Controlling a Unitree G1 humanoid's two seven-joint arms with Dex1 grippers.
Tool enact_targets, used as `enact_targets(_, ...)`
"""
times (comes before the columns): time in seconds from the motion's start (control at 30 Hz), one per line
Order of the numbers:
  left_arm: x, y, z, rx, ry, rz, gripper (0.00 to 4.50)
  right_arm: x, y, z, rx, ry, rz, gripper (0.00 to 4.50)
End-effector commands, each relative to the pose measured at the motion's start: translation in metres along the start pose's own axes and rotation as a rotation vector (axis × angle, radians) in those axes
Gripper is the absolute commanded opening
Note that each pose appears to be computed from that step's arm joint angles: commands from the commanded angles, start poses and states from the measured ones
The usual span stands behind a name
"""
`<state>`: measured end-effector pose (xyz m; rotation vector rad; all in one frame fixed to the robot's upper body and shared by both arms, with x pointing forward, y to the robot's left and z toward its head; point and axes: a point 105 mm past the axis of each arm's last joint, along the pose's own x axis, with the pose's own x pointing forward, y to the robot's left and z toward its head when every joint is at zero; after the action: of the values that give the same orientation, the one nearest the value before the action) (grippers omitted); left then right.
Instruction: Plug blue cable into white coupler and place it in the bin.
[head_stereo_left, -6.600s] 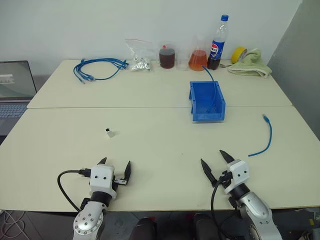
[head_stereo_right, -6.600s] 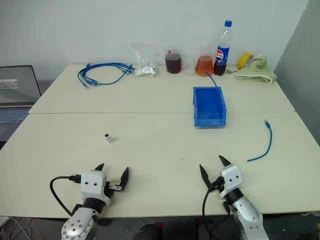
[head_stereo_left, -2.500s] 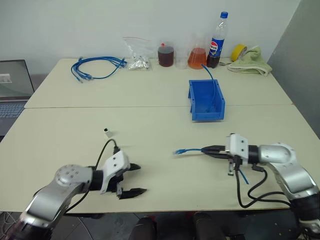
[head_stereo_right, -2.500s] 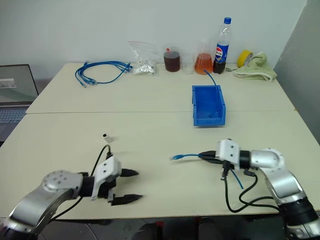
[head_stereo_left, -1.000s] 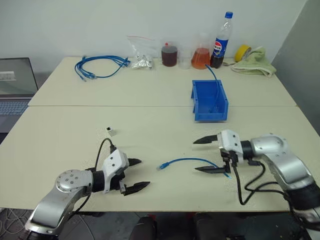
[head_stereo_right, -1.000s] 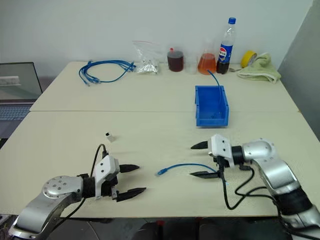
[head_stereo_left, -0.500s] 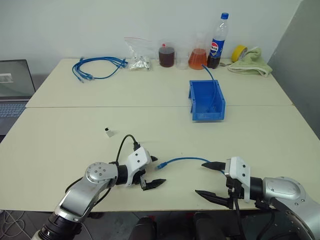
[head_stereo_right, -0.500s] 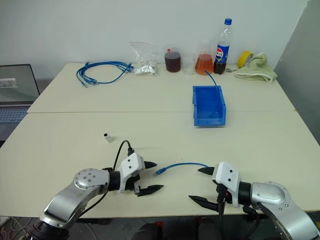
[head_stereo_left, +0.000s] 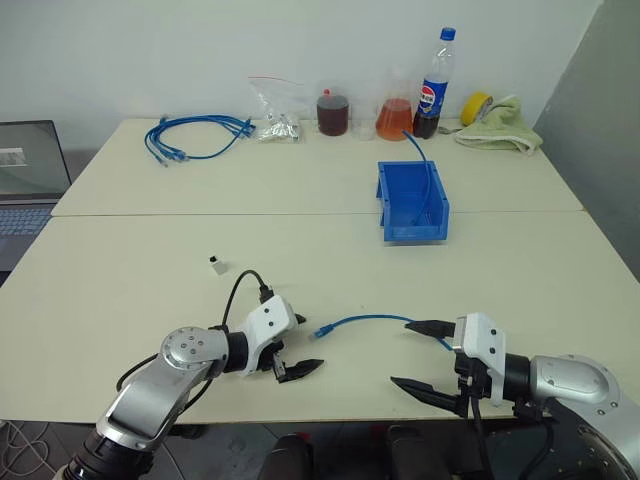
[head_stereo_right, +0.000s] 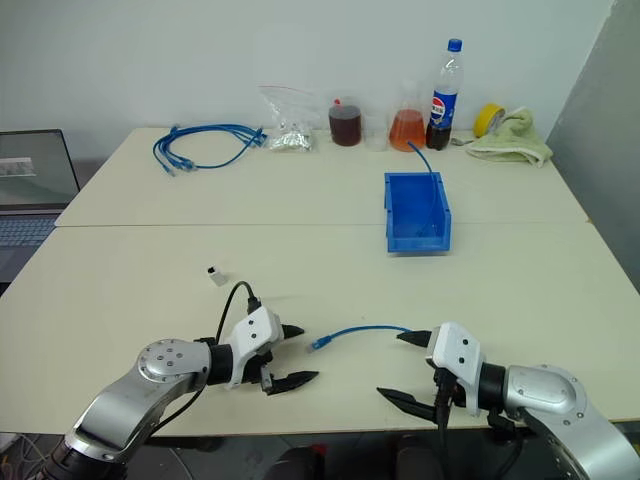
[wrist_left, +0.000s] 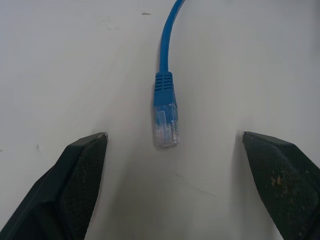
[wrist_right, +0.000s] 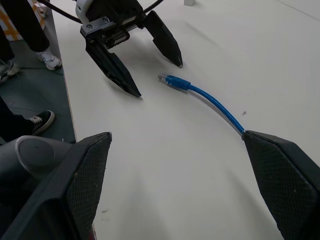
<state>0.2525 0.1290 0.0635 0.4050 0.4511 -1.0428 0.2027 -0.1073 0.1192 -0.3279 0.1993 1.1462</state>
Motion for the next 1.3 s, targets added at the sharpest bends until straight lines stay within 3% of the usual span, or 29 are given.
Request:
enact_targets(0.03, 0.007, -0.006, -0.026, -0.069, 0.103, -0.004, 3.69, 0.0, -0.003, 0.014, -0.044, -0.031, -0.003, 4.5)
enact_targets(0.6, 0.022, -0.034, -0.032, -0.097, 0.113, -0.066, 0.23, 0.004, -0.008, 0.028, -0.086, -0.041, -0.019, 4.5)
enact_targets(0.73, 0.021, -0.022, -0.031, -0.095, 0.093, -0.002, 0.2, 0.005, -0.01, 0.03, -0.092, -0.043, -0.023, 4.5)
enact_targets(1.03, 0.02, 0.011, 0.023, -0.025, -0.218, 0.118, 0.2, 0.003, 0.001, 0.036, 0.099, -0.087, 0.074, 4.5)
enact_targets(1.3, 0.005, 0.014, 0.063, -0.035, -0.391, -0.005, 0.2, 0.005, -0.002, 0.028, 0.18, -0.104, 0.056, 4.5)
